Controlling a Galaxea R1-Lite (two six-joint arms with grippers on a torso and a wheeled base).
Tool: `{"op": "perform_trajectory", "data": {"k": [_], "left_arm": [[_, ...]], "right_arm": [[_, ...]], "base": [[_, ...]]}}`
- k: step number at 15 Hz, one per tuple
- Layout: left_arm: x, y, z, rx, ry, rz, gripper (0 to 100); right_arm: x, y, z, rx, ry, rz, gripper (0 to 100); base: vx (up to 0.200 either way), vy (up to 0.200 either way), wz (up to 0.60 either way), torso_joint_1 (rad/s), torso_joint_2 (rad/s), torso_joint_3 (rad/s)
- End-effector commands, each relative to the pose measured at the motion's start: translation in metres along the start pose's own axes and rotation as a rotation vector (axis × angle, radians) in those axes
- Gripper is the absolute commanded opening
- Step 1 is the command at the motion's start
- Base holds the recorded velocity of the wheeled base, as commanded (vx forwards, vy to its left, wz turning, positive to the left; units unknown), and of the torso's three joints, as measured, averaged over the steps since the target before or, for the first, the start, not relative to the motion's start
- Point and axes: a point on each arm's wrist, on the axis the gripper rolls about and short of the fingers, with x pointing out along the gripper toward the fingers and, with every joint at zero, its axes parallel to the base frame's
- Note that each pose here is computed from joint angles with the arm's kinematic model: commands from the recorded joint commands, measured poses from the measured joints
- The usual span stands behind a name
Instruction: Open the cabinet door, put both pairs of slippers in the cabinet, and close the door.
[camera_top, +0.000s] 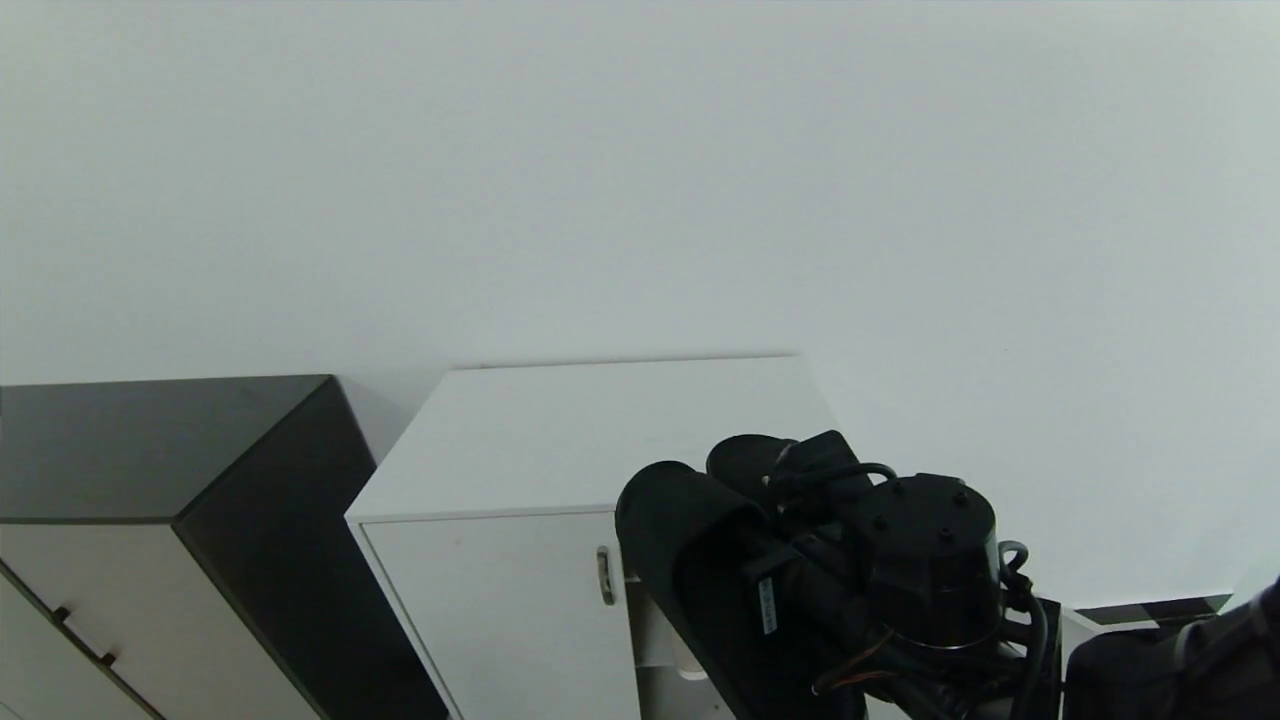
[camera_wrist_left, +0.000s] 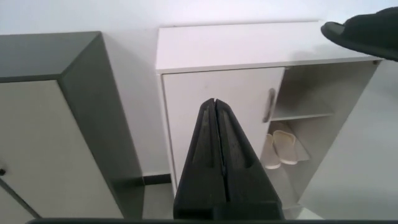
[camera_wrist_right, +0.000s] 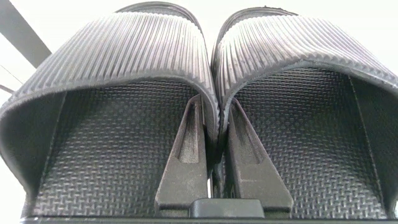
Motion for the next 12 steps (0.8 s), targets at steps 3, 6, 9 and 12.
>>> {"op": "perform_trajectory", "data": {"k": [3,6,9,12], "left_arm": [[0.0,0.0,0.0,0.0,-0.001,0.0,0],[0.0,0.0,0.0,0.0,-0.001,0.0,0],[0.0,0.0,0.0,0.0,-0.001,0.0,0],[0.0,0.0,0.0,-0.001,-0.001,0.0,0]], "right_arm": [[0.0,-0.005,-0.011,-0.03,0.028,0.018,0],[-0.002,-0.006,-0.012,-0.034,0.02,0.023,0],[-0.003,-0.005,-0.014,-0.037,0.025,0.027,0],[-0.008,-0.001,-0.017,-0.043,0.025,0.048,0]], "base": [[0.0,0.0,0.0,0.0,0.0,0.0],[0.0,0.0,0.0,0.0,0.0,0.0],[0.0,0.0,0.0,0.0,0.0,0.0],[0.0,0.0,0.0,0.0,0.0,0.0]]}}
